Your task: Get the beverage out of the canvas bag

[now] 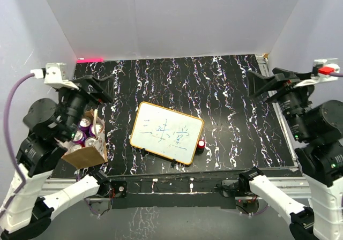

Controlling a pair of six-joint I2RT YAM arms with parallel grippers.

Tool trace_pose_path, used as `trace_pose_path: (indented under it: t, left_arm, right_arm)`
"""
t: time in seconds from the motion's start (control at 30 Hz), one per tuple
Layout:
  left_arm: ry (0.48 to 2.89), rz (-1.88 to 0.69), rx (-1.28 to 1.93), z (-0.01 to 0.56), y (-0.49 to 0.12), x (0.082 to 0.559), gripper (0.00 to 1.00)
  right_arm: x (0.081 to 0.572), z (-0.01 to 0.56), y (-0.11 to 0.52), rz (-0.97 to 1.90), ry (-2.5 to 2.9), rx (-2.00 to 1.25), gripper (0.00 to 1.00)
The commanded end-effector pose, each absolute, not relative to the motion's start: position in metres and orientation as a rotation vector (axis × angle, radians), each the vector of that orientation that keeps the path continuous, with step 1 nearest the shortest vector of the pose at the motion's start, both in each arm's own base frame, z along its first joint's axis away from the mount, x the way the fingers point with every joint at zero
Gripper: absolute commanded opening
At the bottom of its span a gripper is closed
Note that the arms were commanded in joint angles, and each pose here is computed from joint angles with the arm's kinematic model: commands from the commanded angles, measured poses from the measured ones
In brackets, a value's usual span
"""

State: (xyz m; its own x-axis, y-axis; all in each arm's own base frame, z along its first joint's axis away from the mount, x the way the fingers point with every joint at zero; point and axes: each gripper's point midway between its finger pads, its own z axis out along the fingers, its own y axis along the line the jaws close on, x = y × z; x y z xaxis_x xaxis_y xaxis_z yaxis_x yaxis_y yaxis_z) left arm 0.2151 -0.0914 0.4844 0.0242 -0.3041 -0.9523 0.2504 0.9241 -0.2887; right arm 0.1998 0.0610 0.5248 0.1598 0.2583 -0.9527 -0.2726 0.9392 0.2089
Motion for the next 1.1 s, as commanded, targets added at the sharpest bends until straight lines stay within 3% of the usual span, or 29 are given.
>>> trace_pose_path:
  t: [0.0,0.5,0.73,1.07]
  left_arm:
    - [1.509,-0.358,-0.1,0.473,-0.087,0.242,0.97]
    - [1.846,-0.237,-0.239,0.352,-0.057,0.305,0.97]
    - [2.043,-0.104,-0.359,0.282,-0.028,0.293,0.97]
    - [2.167,0.163,-0.753,0.207,0.021,0.236,0.97]
  right_arm:
    - [0.232,0.5,0.06,0.34,1.436,0.051,0.98]
    - [0.316,0.357,0.069,0.313,1.81,0.134,0.98]
    - [0.322,0.306,0.081,0.398,1.914,0.121,0.98]
    - [0.319,0.294,0.087,0.461,1.913,0.129,0.98]
